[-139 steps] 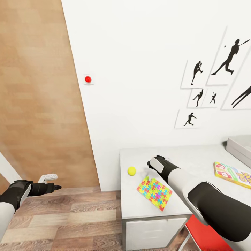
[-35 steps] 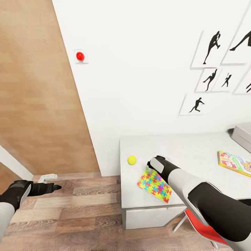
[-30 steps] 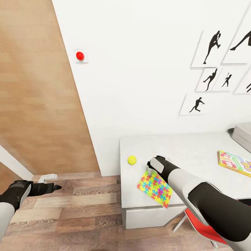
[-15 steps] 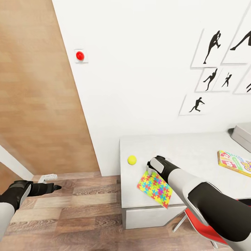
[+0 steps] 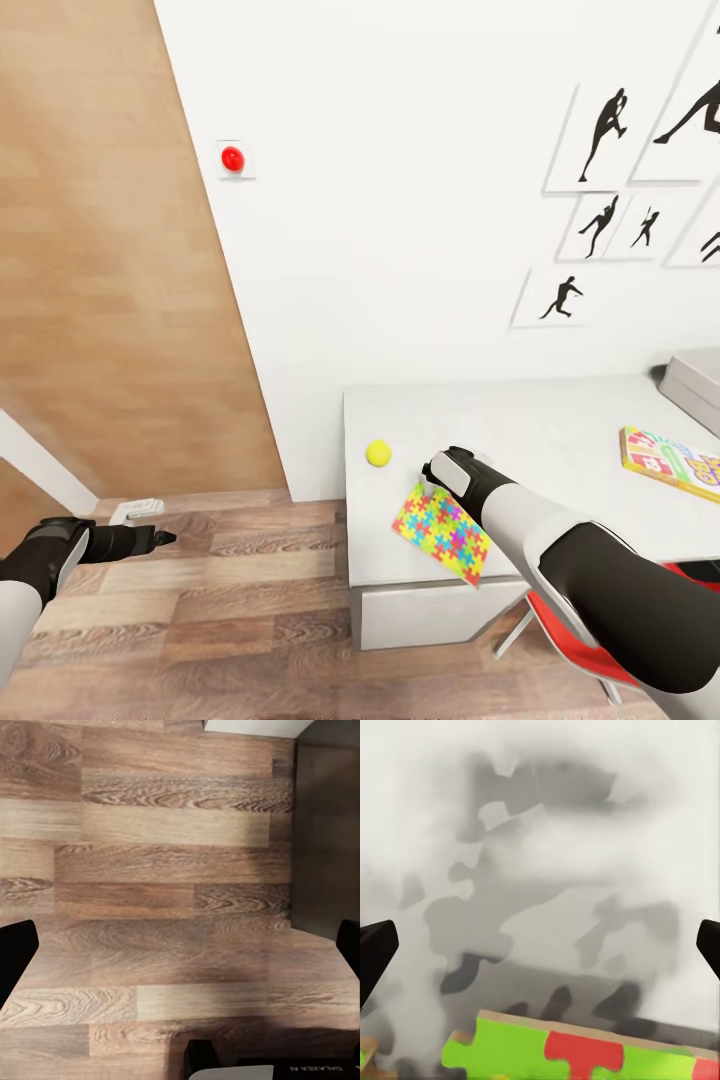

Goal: Put all the toys in the child's room - the three board games (two on the bed and one on the table), the two jigsaw puzzles on the table, and the tennis ball on the table - inside the toy box on the table in the child's room.

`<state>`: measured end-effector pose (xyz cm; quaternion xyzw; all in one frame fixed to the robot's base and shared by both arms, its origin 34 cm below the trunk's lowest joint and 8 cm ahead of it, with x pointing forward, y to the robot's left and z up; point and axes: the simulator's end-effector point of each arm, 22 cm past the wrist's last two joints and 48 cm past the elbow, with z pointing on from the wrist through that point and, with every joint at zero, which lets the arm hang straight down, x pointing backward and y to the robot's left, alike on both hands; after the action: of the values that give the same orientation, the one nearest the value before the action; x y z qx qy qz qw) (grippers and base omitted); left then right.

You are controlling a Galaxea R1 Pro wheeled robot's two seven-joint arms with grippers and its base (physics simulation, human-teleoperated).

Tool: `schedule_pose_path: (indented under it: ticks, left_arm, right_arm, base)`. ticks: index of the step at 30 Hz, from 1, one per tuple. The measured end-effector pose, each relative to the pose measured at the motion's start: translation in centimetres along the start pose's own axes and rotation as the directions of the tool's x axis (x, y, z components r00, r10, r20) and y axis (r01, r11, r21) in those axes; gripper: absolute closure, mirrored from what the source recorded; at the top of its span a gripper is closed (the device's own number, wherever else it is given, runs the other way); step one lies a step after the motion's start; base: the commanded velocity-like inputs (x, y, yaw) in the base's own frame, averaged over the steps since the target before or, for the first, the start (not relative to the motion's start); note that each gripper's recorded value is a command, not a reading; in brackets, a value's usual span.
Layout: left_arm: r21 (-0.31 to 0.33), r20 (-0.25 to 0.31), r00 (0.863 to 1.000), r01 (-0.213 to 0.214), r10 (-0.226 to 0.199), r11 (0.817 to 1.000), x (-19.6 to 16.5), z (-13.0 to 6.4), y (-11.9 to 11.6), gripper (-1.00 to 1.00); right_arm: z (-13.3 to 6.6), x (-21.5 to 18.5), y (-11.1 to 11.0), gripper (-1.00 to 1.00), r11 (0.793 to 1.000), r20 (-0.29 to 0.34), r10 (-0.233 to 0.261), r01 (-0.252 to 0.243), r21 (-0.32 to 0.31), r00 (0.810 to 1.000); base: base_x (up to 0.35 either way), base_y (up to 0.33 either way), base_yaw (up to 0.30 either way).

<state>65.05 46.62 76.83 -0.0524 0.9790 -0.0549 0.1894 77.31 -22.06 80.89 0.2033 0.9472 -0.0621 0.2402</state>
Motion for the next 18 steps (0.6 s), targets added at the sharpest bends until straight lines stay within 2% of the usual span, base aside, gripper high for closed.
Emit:
schedule_pose_path:
  ticks: [18]
  left_arm:
    - [0.001,0.0,1.0,0.0,0.0,1.0,-0.02,-0.01,-0.01,-1.0]
  right_arm:
    - [-0.04,0.11,0.1,-1.0,1.0,-0.004,-0.003,0.003,-0.002,1.0]
  base:
    - [-0.044,0.017,0.0]
